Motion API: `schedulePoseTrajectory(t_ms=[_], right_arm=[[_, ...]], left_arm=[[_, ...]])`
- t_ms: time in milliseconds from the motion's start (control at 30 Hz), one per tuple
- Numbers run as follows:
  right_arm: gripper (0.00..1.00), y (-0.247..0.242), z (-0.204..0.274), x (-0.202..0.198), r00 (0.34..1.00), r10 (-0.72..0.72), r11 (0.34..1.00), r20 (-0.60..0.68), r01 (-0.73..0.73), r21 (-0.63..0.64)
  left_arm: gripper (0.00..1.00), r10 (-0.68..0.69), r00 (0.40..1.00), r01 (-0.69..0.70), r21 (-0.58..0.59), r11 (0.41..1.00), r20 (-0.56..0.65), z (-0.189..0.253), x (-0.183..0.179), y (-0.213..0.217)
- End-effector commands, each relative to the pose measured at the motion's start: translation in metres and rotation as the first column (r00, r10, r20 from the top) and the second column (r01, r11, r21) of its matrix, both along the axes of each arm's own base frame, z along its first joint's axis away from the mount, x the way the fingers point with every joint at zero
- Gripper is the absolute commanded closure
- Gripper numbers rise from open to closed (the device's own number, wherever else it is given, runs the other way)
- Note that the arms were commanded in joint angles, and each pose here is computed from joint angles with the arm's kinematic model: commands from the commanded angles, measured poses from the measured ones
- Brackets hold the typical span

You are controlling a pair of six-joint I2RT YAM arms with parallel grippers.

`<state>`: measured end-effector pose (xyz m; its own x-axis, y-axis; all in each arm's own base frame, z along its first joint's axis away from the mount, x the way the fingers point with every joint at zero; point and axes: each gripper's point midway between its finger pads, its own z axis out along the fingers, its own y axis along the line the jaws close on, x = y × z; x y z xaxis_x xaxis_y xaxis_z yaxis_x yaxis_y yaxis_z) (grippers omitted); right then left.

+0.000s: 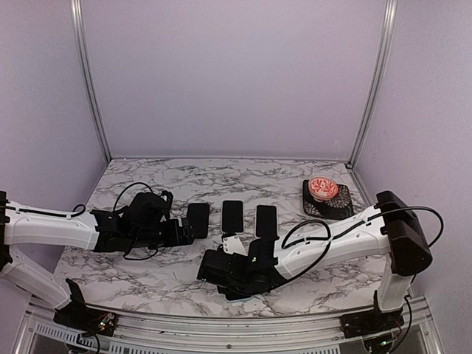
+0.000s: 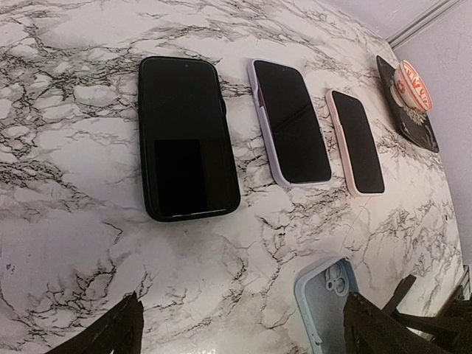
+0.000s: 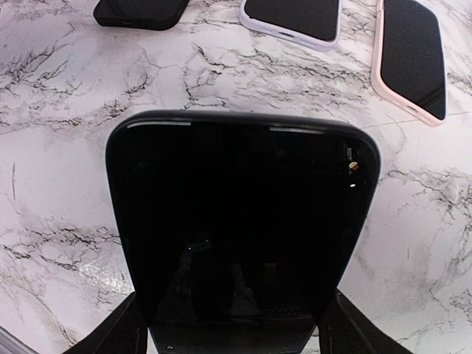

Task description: Put the phone into the phone case

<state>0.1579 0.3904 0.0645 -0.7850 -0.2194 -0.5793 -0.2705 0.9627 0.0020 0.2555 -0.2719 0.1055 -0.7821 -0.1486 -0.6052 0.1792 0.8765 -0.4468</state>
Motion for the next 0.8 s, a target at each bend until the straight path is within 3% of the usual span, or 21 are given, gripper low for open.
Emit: schedulePoseTrajectory(t_ms=[0,467,600,767], right_arm=[[0.74,0.002,0.007,0.005,0.999,-0.029,0.999,0.014,0.028,0.014],[0.71,-0.012,-0.041,-0.014,0.986,-0.065,0.997,-0.157,0.059,-0.039],[0.63,-0.018,-0.046,-0.012,0.985,-0.081,0.996,-0.153,0.074,-0.056],[0.44,-0.021,-0.049,-0.009,0.984,-0.095,0.994,-0.152,0.086,-0.064]], left_arm=[[0.05,-0.004,1.0,0.004,0.025,1.0,0.001,-0.002,-0.001,0.005],[0.05,-0.016,1.0,0.016,0.035,0.999,-0.006,-0.005,-0.001,0.002],[0.05,-0.016,1.0,0.017,0.036,0.999,-0.008,-0.006,-0.001,0.003],[0.05,-0.019,1.0,0.019,0.04,0.999,-0.011,-0.008,-0.002,0.004]])
